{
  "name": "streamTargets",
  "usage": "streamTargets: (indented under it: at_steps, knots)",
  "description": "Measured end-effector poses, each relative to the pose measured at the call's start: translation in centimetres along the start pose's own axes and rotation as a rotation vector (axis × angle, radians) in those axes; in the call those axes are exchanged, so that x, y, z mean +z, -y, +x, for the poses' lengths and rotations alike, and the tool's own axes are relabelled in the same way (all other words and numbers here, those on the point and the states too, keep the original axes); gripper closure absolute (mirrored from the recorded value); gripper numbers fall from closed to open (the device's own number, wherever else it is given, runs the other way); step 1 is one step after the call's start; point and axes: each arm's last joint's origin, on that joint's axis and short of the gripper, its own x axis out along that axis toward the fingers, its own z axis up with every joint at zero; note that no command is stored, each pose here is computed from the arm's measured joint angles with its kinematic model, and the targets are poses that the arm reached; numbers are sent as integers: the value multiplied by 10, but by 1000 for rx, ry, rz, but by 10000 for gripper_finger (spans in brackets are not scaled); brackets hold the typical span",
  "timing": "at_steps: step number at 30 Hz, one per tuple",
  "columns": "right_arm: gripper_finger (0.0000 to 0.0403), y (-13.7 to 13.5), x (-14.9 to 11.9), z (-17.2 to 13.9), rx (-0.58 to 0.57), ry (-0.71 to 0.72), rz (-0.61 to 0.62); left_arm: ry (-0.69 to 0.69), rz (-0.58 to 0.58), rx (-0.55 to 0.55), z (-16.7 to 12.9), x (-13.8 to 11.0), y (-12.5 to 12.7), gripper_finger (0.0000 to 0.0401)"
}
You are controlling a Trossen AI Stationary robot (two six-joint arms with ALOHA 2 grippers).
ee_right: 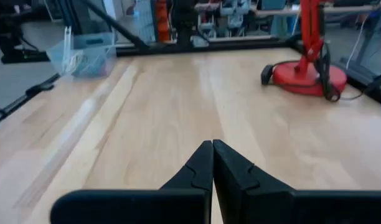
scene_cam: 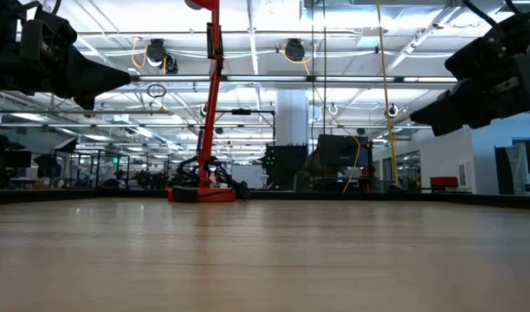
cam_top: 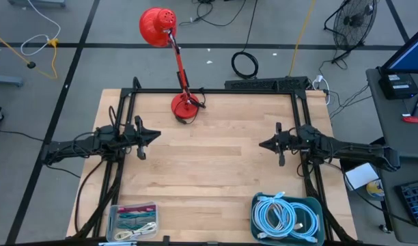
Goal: Pick & Place USB Port
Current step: Return to Home Position
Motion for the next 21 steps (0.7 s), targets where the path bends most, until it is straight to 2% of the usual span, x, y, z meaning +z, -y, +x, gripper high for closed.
streamTargets:
  at_steps: [3,8,14,21]
  knots:
    - [403,-4,-1,0,-22,-6,-7,0,0,0,0,0,0,368]
    - [403,-10,5,-2,-135,64,-31,0,-1,0,0,0,0,368]
    - [403,-21,9,-6,-99,113,-60,0,-1,0,0,0,0,368]
    - [403,-31,10,-9,-132,144,-92,0,-1,0,0,0,0,368]
